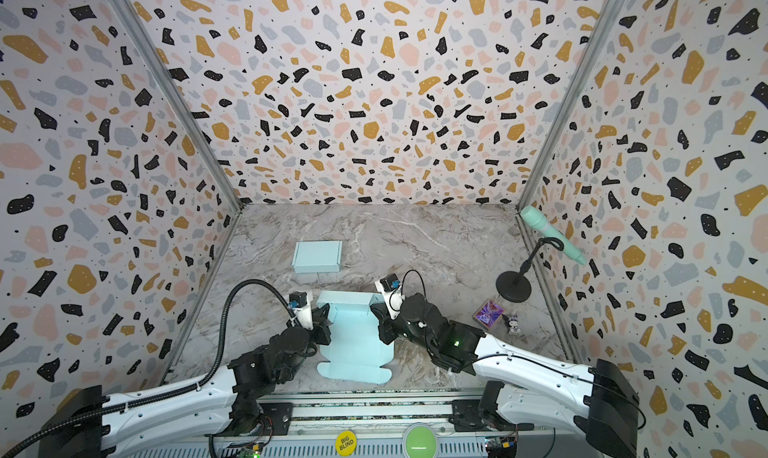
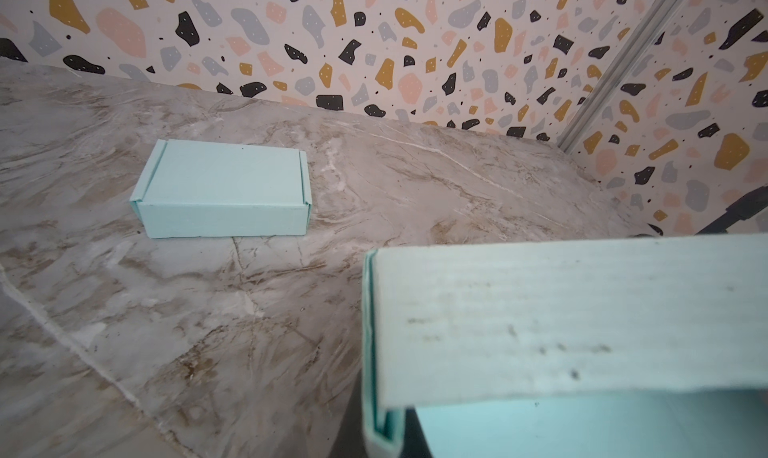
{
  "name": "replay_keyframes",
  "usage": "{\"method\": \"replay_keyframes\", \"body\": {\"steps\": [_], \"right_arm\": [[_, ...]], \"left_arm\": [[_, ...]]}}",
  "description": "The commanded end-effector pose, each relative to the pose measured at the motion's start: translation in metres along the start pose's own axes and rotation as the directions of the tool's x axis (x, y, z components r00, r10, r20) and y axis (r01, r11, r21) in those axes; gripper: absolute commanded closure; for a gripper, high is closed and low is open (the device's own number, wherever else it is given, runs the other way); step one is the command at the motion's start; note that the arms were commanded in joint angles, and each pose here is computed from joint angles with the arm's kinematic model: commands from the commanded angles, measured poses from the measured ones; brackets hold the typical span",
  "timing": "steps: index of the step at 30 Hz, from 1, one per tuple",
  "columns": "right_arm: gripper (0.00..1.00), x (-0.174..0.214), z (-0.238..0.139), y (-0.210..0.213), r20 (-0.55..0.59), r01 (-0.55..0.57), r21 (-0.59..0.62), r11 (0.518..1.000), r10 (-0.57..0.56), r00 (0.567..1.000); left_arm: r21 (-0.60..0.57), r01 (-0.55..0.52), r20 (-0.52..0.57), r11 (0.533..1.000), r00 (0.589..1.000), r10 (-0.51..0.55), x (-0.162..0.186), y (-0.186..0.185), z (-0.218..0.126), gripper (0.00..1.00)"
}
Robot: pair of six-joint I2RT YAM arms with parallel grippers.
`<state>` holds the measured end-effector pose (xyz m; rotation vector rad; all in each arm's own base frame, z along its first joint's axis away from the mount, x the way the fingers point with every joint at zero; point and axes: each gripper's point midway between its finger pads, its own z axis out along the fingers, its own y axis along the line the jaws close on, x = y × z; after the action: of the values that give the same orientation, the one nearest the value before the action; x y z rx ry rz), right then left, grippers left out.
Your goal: Fold the paper box
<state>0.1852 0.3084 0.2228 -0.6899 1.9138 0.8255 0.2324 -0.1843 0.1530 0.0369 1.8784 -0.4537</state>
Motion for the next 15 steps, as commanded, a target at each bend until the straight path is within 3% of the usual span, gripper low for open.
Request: {"method": "replay_keyframes", "body": {"steps": [1, 3, 8, 11, 15], "right_arm": [[1.00, -0.040, -0.024, 0.022, 0.144, 0.061, -0.103, 0.993, -0.046, 0.989], [0.99, -0.046, -0.042, 0.027, 0.198, 0.100, -0.135, 0.986, -0.072, 0.978], [0.81, -0.063, -0.098, 0.031, 0.387, 0.178, -0.175, 0.968, -0.099, 0.917], [0.76, -0.063, -0.121, 0.013, 0.494, 0.123, -0.155, 0.980, -0.031, 0.869], [0.74, -0.051, -0.131, -0.007, 0.550, 0.050, -0.189, 0.981, 0.064, 0.833]], "left_arm": [[0.054, 0.062, 0.034, 0.997, 0.997, -0.064, -0.021, -0.014, -0.005, 1.00], [0.027, 0.071, 0.000, 0.997, 0.997, -0.071, -0.020, -0.009, -0.005, 1.00], [0.014, 0.083, -0.036, 0.996, 0.996, -0.083, -0.030, -0.006, -0.008, 1.00], [0.039, 0.122, -0.034, 0.992, 0.992, -0.120, -0.036, -0.005, -0.009, 1.00], [0.086, 0.168, -0.004, 0.982, 0.986, -0.168, -0.054, -0.006, -0.018, 1.00]]}}
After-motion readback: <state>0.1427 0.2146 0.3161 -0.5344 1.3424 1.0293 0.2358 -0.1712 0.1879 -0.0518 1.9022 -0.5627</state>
